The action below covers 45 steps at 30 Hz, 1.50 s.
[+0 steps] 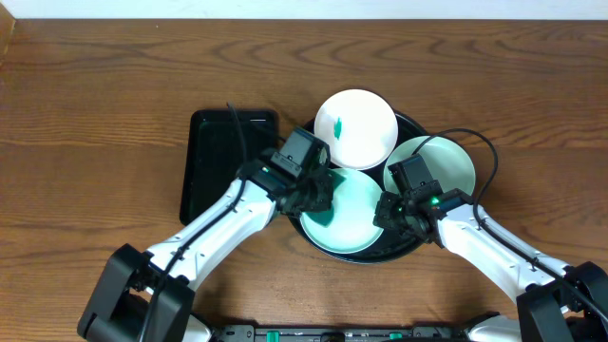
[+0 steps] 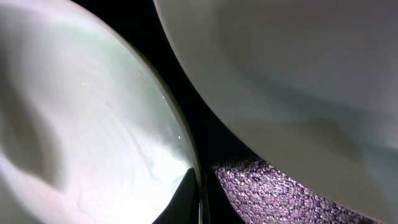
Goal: Clean dirty plates on tray and stack at the side
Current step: 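Scrub the front mint plate with the sponge in the left gripper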
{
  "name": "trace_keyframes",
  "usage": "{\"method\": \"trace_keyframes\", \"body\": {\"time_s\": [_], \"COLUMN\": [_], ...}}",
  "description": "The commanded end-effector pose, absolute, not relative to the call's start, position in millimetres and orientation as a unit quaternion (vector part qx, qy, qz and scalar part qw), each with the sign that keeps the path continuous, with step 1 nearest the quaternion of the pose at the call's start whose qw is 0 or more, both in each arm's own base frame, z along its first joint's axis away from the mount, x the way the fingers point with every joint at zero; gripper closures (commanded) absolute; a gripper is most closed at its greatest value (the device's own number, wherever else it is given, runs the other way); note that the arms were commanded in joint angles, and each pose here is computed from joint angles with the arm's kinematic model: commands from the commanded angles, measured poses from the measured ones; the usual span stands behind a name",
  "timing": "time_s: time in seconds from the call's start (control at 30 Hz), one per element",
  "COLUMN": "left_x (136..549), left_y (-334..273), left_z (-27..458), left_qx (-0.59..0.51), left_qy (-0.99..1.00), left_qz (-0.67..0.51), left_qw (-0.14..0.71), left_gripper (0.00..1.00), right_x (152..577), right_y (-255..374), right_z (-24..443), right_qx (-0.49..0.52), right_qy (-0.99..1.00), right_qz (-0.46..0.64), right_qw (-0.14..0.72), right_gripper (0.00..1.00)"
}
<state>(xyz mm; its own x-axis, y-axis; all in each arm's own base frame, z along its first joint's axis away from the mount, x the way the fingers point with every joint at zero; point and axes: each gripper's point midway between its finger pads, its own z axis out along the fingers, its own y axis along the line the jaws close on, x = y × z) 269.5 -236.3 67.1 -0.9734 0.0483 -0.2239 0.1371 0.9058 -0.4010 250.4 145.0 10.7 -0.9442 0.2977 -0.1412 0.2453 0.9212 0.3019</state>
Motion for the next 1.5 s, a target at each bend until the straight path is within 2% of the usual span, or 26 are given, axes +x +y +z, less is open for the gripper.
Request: {"method": "trace_keyframes", "body": {"time_s": [0.0, 0.27, 0.5, 0.67, 0.9, 1.0, 1.1, 1.47], "left_x": [276.0, 262.7, 210.9, 197.7, 234.6, 258.6, 268.9, 278.4], "left_y": [-207.9, -212.9, -264.7, -286.6, -282.3, -263.8, -252.5, -227.6], "left_z": [45.6, 10.3, 12.0, 27.8, 74.3, 96.5, 102.8, 35.4], "left_qx": [0.047, 0.059, 0.099, 0.102, 0.1, 0.102, 0.114, 0.108], "left_qy": [0.982, 0.988, 0.968, 0.949, 0.948, 0.951, 0.951, 0.976], "left_qz": [-0.124, -0.11, -0.228, -0.293, -0.296, -0.252, -0.219, -0.109], "left_qw": [0.136, 0.095, -0.013, -0.049, 0.057, 0.148, 0.189, 0.155], "left_gripper": [0.92, 0.93, 0.93, 0.93, 0.93, 0.92, 0.93, 0.93], "right_x": [254.7, 254.7, 254.8, 254.9, 254.7, 254.8, 254.7, 254.7], "right_y": [150.0, 150.0, 150.1, 150.0, 150.0, 150.0, 150.0, 150.0], "right_z": [18.2, 18.2, 18.2, 18.2, 18.2, 18.2, 18.2, 18.2], "right_qx": [0.14, 0.14, 0.14, 0.14, 0.14, 0.14, 0.14, 0.14], "right_qy": [0.973, 0.973, 0.973, 0.973, 0.973, 0.973, 0.973, 0.973], "right_qz": [0.152, 0.152, 0.152, 0.152, 0.152, 0.152, 0.152, 0.152], "right_qw": [0.101, 0.101, 0.101, 0.101, 0.101, 0.101, 0.101, 0.101], "right_gripper": [0.99, 0.99, 0.99, 0.99, 0.99, 0.99, 0.99, 0.99]}}
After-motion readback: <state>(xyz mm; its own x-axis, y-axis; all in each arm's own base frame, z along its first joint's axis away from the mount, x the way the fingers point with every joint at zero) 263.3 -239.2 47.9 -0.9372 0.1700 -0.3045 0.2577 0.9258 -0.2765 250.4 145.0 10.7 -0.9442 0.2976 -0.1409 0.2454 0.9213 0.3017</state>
